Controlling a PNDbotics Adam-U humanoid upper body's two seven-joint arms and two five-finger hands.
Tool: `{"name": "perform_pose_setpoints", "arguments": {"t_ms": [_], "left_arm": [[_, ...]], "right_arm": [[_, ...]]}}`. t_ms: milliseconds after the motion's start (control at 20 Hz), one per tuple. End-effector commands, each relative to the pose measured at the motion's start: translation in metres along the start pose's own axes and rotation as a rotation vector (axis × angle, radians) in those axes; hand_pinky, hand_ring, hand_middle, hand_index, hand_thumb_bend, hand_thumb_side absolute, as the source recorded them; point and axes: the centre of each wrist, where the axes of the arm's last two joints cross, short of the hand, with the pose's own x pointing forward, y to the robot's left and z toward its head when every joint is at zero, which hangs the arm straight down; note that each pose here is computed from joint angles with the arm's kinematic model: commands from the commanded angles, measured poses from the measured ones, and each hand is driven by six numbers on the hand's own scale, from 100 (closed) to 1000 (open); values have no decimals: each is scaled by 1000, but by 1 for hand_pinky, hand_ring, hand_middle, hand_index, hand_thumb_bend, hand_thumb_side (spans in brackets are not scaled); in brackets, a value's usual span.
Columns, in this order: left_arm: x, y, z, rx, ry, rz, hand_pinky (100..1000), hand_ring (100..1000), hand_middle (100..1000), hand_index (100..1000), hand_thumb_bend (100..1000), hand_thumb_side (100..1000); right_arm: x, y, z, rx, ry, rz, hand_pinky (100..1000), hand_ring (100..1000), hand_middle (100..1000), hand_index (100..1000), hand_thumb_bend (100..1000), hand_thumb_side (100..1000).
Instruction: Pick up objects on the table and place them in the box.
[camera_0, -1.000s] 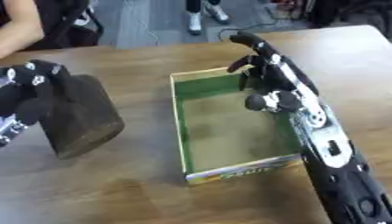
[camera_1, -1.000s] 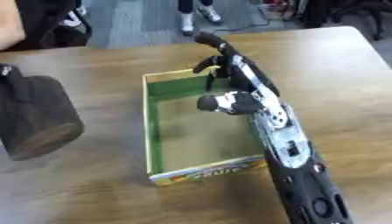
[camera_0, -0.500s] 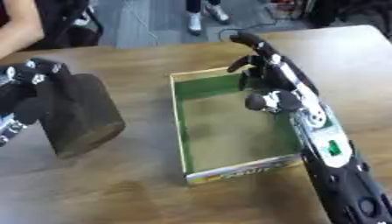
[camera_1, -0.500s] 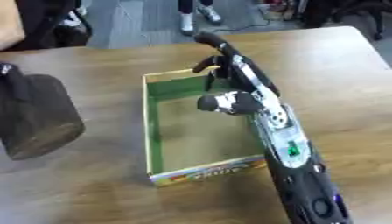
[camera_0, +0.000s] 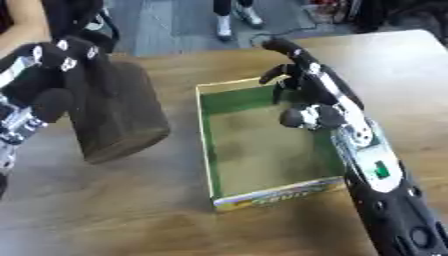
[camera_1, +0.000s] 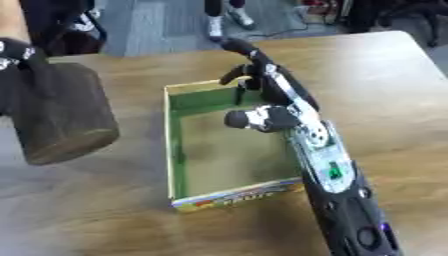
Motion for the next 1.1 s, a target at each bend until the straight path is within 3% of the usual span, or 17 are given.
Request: {"name": "perform_pose_setpoints", "arguments": {"t_ms": [50,450,850,1100], "left_arm": [[-1,0,-20,-240,-176,-136,100,100,100,393,100,467],[-10,-14,-47,-289,-217,-97,100,100,100,392,100,464],[-13,-23,-49,-308,-200,-72,100,100,100,391,100,459],[-14,-28,-52,-321,-185,-56,100,100,100,391,100,456]], "right_arm": [[6,1,-7,16,-27,8,396,654,941,994,1000,541],[9,2,-12,23,-40,11,396,654,938,990,1000,541],[9,-31,-1,-113,6,102,395,650,929,981,1000,541],[10,-33,-5,-130,-3,120,397,651,928,978,1000,541]]}}
